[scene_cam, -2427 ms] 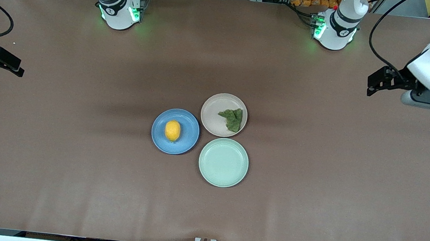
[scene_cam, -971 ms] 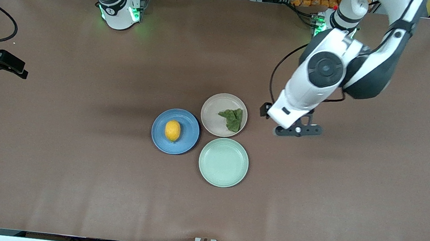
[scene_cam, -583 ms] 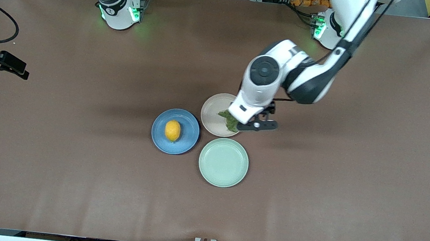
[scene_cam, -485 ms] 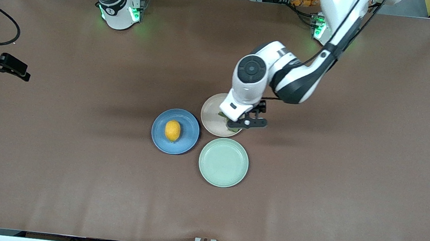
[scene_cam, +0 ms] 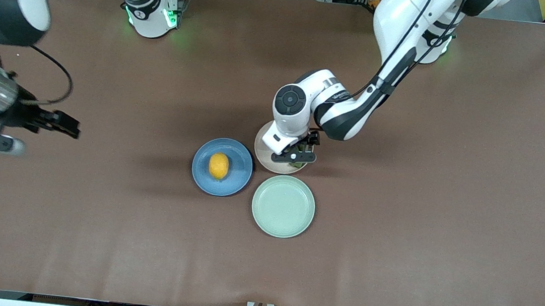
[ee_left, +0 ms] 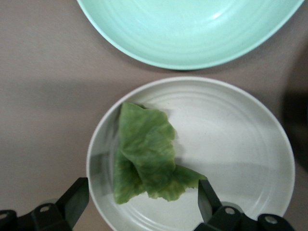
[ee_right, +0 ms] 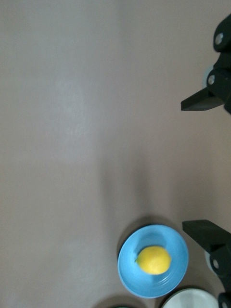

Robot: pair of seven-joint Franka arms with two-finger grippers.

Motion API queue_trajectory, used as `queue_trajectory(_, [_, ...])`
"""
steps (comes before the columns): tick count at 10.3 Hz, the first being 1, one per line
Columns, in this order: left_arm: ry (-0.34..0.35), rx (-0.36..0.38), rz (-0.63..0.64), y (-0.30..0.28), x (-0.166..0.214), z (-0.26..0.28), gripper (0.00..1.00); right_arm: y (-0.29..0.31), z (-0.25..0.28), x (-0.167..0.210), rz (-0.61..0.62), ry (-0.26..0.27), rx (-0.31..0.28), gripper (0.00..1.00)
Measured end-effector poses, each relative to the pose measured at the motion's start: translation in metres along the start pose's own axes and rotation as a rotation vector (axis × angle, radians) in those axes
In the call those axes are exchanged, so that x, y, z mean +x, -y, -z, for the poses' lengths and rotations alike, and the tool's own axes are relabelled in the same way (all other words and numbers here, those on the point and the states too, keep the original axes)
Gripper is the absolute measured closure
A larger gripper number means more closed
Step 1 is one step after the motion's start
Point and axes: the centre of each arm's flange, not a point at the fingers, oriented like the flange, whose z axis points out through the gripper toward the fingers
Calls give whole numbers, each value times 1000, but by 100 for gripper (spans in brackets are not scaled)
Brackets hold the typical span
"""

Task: Pick lemon and lettuce from blue and beige plates
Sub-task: 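Grasp the lettuce with the left gripper while the right gripper reaches the lemon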

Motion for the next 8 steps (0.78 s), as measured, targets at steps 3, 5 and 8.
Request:
queue_trajectory(3, [1, -1, -6, -4, -2, -6, 0, 66, -67, 15, -68, -1, 12, 0])
queue_trajectory(5, [-4, -10, -3, -4, 0, -12, 0, 108, -113, 19, -119, -2, 30, 0])
queue_trajectory(8, [-6, -19, 11, 0, 8, -22, 0, 157, -184, 16, -159, 1, 47, 0])
